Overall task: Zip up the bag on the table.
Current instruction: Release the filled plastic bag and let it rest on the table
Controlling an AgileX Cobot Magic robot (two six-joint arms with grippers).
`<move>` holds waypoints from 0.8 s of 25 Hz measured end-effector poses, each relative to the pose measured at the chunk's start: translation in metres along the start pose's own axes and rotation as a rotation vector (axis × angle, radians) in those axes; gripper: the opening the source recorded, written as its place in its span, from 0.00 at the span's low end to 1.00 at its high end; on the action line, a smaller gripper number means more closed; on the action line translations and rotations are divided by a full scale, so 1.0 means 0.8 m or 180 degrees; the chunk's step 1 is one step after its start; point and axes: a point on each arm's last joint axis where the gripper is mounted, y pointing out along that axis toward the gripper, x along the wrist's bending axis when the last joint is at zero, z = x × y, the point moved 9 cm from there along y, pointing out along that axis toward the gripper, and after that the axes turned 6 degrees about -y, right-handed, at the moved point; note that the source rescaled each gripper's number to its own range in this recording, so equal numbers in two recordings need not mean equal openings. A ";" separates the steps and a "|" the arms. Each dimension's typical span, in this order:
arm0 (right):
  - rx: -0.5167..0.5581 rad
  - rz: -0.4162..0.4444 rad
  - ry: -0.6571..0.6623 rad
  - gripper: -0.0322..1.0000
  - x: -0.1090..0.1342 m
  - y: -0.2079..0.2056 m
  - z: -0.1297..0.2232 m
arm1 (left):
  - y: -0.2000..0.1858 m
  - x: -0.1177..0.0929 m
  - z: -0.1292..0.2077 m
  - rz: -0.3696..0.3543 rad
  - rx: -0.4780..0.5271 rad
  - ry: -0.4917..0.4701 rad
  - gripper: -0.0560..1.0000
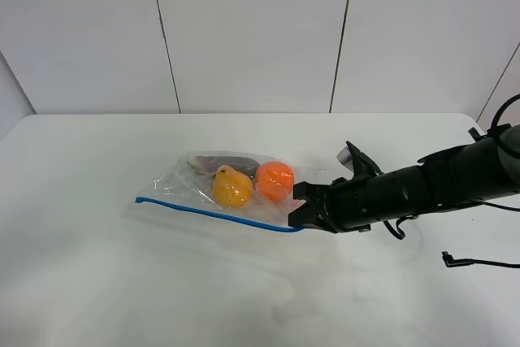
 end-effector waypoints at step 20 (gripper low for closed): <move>0.0000 0.0006 -0.0002 0.03 0.000 0.000 0.000 | 0.000 0.000 0.000 0.0002 0.0001 -0.0001 0.96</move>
